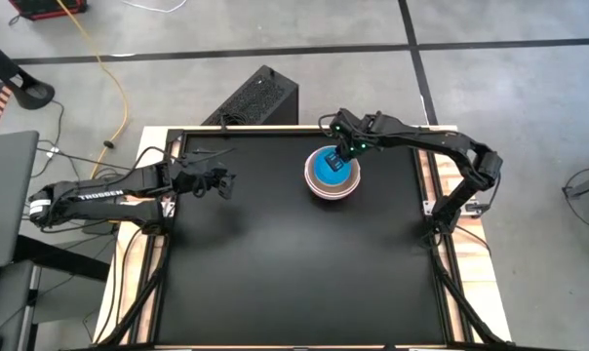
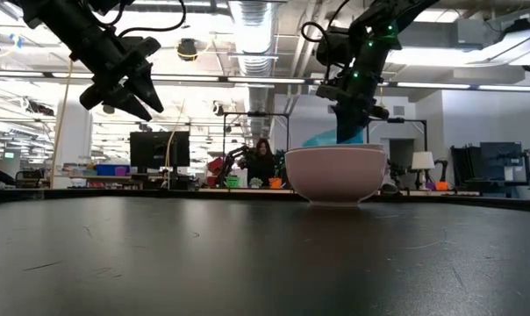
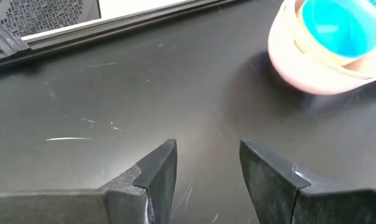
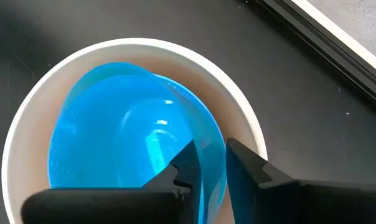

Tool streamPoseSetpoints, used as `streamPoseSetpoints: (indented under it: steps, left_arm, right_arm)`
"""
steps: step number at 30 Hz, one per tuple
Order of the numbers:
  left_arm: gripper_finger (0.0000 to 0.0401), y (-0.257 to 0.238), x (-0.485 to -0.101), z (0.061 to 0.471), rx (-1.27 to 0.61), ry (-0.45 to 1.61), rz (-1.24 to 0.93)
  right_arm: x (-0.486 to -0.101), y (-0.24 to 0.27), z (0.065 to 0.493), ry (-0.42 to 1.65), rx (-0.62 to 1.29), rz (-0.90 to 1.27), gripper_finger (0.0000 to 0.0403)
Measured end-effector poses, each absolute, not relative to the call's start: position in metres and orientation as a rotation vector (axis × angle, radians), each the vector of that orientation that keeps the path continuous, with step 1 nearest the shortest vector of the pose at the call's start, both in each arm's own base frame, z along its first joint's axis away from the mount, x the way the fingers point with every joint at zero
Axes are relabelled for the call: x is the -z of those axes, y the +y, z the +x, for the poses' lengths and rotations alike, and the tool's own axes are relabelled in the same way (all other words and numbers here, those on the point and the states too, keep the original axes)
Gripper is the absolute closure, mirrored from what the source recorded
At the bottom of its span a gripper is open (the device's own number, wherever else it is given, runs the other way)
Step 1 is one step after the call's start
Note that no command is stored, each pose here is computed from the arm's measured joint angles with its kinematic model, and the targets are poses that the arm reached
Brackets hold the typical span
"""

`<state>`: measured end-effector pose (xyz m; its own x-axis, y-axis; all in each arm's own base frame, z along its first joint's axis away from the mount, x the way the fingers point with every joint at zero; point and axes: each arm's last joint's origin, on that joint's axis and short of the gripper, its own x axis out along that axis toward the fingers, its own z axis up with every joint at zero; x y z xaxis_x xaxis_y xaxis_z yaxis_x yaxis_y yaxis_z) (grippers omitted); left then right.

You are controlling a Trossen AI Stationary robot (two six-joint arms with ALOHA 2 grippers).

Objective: Nest bowls inside each other
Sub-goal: Stack the blue bowl on the blue patterned bowl, then return to Home Position

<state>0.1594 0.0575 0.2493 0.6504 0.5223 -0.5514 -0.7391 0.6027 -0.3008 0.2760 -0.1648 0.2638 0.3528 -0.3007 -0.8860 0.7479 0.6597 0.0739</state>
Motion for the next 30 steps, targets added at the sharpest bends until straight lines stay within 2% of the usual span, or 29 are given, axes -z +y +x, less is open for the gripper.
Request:
streamPoseSetpoints:
  steps: [14,17,21,25,30]
  left_arm:
    - [0.0237,0.057,-0.249,0.160,-0.733,0.446,-0.546]
    - [0.0237,0.057,-0.249,0.160,-0.733,0.446,-0.546]
    - [0.0237,0.057,-0.249,0.160,-0.734,0.447,-0.545]
    - [0.0237,0.057,-0.249,0.160,-0.734,0.447,-0.540]
    - [0.0237,0.057,-0.249,0.160,-0.727,0.458,-0.491]
  right_arm:
    - [-0.282,-0.165,0.273,1.029,0.701,0.536,0.0260]
    - [-0.288,-0.156,0.272,1.085,0.589,0.544,0.0255]
    - [-0.295,-0.135,0.268,1.138,0.340,0.530,0.0259]
    - [-0.311,-0.112,0.260,1.057,0.171,0.484,0.0271]
    - [-0.324,-0.084,0.240,0.826,0.107,0.385,0.0290]
